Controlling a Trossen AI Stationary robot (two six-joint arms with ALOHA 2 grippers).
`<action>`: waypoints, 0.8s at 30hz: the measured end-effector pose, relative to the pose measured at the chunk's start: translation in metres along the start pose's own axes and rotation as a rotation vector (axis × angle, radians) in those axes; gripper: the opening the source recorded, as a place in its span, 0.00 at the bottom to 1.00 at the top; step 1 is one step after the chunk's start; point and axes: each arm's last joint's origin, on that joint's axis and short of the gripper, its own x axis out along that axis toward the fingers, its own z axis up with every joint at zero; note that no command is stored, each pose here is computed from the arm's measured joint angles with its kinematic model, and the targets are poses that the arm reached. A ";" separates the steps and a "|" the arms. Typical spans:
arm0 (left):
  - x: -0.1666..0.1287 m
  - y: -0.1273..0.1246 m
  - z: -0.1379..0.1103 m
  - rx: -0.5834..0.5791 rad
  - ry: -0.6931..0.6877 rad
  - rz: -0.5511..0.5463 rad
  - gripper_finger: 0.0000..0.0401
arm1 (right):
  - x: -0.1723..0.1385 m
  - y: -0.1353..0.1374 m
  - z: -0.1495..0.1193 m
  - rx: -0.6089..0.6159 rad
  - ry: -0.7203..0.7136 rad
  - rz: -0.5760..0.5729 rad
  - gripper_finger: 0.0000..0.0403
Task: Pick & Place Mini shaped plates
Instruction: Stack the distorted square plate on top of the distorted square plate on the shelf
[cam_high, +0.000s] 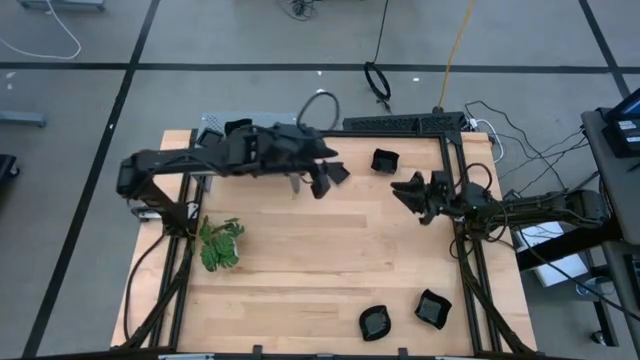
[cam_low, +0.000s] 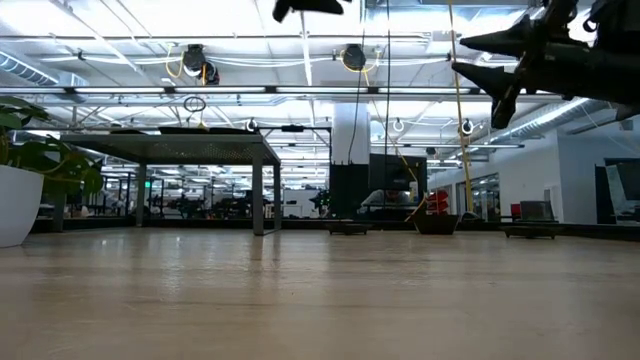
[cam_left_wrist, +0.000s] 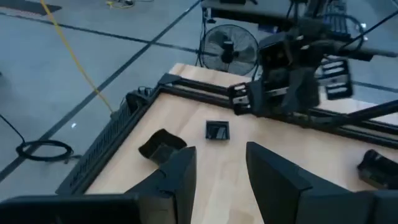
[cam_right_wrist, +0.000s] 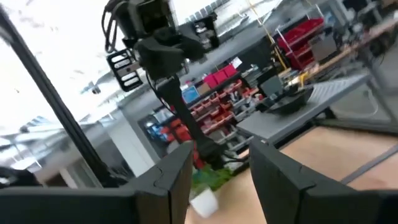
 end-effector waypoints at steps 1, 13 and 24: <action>-0.006 0.001 0.002 -0.001 -0.004 -0.001 0.36 | 0.000 0.000 0.000 0.023 -0.005 -0.001 0.36; -0.053 0.000 0.020 -0.013 -0.105 -0.034 0.36 | 0.019 -0.008 0.008 -0.151 0.089 -0.305 0.36; -0.059 -0.004 0.022 -0.007 -0.115 -0.050 0.36 | 0.038 -0.028 0.031 -0.511 0.794 -0.706 0.37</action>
